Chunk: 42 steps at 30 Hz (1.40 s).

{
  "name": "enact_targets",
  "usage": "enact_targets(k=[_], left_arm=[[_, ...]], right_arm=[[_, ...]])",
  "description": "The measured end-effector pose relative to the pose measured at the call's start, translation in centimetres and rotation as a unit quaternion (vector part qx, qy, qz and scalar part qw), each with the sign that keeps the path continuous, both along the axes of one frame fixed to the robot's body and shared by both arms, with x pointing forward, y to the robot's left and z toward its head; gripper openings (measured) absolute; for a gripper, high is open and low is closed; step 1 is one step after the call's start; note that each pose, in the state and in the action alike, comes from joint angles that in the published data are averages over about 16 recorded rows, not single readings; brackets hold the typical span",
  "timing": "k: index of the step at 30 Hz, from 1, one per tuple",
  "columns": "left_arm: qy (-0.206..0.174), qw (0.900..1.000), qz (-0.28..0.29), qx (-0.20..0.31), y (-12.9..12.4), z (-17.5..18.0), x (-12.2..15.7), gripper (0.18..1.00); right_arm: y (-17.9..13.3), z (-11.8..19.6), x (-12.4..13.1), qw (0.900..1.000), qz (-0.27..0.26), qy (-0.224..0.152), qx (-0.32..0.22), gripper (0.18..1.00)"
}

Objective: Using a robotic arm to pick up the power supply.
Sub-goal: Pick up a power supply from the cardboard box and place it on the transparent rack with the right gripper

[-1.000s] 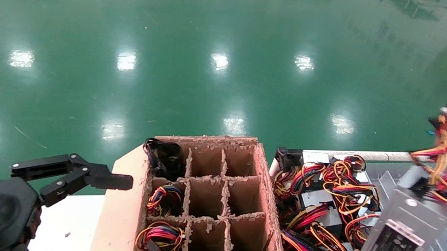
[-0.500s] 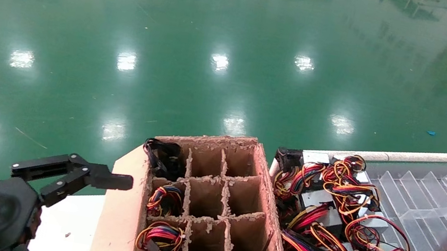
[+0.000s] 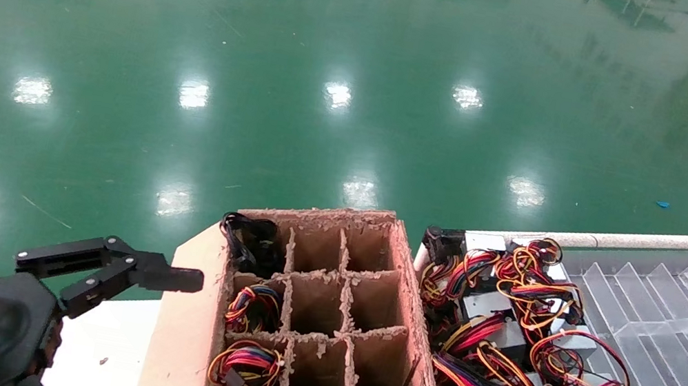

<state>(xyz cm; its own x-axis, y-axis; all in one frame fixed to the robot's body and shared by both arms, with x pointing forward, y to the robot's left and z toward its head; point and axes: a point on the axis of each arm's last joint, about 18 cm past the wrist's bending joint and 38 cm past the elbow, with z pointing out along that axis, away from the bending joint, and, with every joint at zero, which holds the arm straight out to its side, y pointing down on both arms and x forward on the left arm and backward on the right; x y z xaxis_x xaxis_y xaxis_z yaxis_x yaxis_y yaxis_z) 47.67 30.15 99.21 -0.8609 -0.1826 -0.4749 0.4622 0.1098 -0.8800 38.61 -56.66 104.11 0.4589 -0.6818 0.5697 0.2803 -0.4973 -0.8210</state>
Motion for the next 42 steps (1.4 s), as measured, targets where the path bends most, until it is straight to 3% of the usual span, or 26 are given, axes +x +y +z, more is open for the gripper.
enact_targets(k=[22, 42], left_arm=[[0.000, 1.0000, 0.000, 0.000, 0.0, 0.0, 0.0, 1.001], [0.000, 1.0000, 0.000, 0.000, 0.0, 0.0, 0.0, 1.001]], right_arm=[[2.7, -3.6, 2.6, 0.997, 0.050, 0.052, -0.034, 0.195], [1.5, -4.8, 3.4, 0.996, 0.030, 0.060, -0.055, 0.195]])
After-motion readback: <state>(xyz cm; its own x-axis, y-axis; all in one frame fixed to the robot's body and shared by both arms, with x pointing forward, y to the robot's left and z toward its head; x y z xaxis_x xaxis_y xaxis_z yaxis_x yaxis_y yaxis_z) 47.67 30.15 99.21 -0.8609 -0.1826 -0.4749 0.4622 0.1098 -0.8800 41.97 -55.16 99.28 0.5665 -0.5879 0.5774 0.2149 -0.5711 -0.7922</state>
